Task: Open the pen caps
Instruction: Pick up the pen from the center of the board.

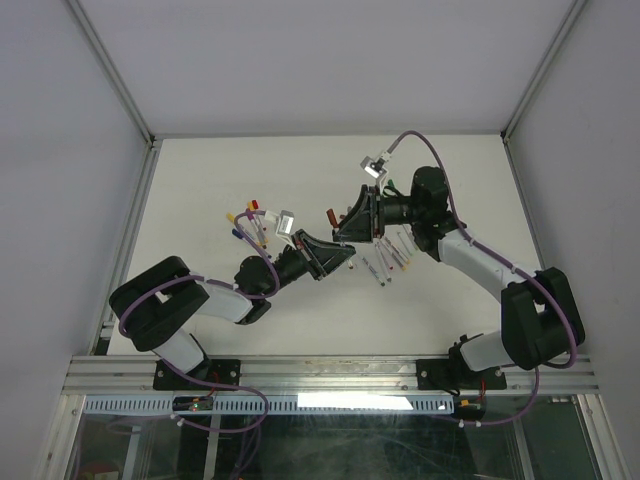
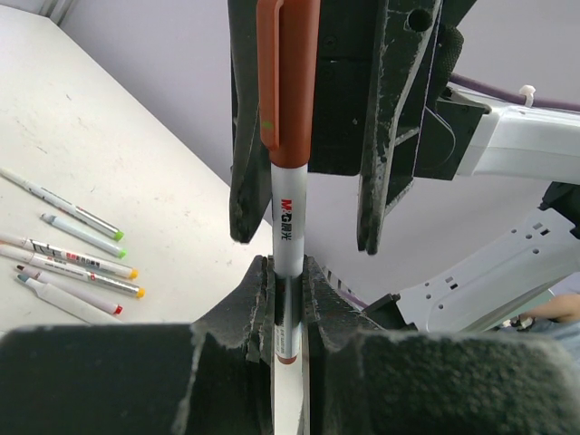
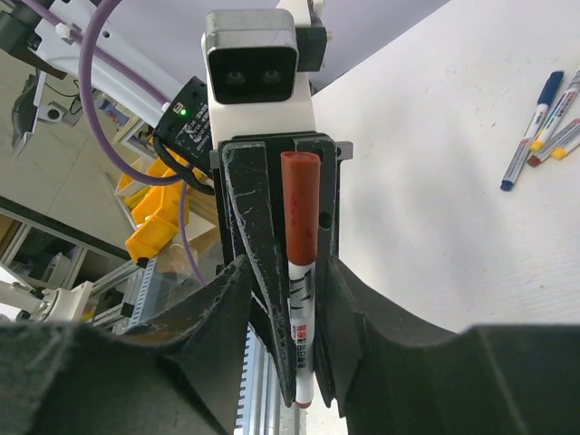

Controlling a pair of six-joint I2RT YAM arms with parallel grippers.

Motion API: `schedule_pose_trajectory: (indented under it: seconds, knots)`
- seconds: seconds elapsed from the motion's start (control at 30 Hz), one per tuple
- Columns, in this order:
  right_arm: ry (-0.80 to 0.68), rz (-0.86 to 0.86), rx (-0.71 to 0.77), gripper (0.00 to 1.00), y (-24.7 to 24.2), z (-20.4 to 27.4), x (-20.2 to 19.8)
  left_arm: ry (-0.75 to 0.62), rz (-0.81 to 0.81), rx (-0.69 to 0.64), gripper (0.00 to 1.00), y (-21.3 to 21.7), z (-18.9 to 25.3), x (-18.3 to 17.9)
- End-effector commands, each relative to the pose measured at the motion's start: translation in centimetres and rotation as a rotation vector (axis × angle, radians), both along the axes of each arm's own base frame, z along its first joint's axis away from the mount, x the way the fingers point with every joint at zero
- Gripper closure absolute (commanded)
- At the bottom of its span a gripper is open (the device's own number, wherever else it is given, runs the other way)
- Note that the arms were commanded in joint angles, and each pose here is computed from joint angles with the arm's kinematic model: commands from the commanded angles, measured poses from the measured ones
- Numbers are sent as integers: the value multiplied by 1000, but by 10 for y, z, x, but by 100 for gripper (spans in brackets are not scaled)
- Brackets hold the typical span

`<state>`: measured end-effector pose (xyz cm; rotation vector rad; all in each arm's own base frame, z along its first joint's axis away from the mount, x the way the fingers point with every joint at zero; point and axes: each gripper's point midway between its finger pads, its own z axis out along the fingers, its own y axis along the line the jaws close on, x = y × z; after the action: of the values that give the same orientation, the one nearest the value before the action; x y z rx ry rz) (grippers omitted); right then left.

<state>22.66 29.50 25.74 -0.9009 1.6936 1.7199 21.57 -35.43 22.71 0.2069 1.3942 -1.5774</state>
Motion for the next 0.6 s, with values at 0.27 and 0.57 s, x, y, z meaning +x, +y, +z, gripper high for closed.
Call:
schedule_pose_trajectory:
  seconds: [0.27,0.57]
  knots:
    - [18,39,-13,60,10,12,-6,-150,3,-186,100,17,58,-13]
    - [38,40,-23,60,9,13,-8,-154,2,-189,100,18,60,-14]
